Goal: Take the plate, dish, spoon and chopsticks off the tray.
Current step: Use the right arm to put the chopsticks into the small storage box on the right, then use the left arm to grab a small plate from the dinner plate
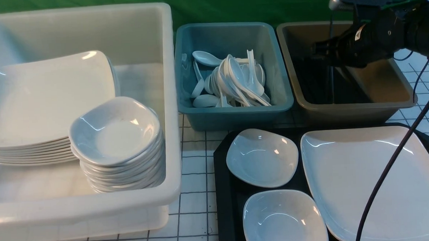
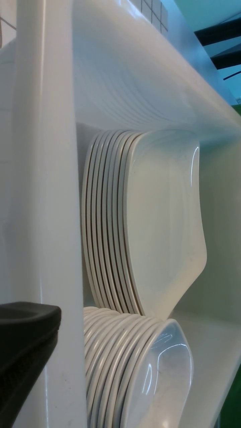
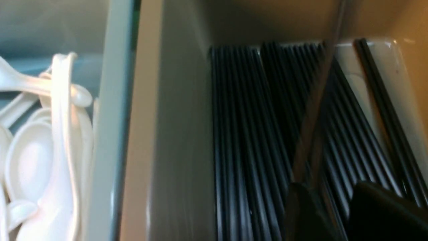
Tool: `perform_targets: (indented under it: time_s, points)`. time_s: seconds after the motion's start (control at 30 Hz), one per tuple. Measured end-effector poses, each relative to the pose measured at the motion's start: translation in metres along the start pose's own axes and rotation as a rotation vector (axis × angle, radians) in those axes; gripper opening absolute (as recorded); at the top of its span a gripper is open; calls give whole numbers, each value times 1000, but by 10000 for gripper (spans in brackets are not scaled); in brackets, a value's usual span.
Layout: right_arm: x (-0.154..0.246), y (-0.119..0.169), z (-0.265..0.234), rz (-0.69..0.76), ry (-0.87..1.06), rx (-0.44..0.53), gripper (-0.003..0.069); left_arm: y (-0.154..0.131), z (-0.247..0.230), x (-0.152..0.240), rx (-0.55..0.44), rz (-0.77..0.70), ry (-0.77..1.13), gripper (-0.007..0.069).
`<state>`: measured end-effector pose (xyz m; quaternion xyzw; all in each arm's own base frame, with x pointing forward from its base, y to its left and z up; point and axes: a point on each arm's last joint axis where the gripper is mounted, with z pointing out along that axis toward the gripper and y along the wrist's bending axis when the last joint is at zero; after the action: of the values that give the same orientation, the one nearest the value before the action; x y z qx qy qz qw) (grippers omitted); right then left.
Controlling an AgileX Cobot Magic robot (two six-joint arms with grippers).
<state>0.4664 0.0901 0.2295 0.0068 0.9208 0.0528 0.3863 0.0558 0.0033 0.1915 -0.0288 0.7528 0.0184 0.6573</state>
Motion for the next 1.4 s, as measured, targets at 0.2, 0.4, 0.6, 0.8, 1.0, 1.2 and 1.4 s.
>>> perform_targets:
  time_s: [0.2, 0.4, 0.6, 0.8, 1.0, 1.2, 1.4]
  points:
    - [-13, -2, -46, -78, 59, 29, 218, 0, 0, 0, 0, 0, 0, 5]
    - [-37, -4, -141, -200, 48, 45, 57, 0, 0, 0, 0, 0, 0, 5]
    - [-40, -11, -256, -226, -28, 52, 6, 0, 0, 0, 0, 0, 0, 5]
    - [-15, -20, -334, -215, -68, 55, 6, 0, 0, 0, 0, 0, 0, 5]
    - [34, -30, -355, -214, -50, 45, 6, 0, 0, 0, 0, 0, 0, 5]
    - [114, -42, -349, -208, -39, 11, 6, 0, 0, 0, 0, 0, 0, 5]
    - [191, -57, -361, -200, -225, -15, 11, 0, 0, 0, -1, 4, -1, 5]
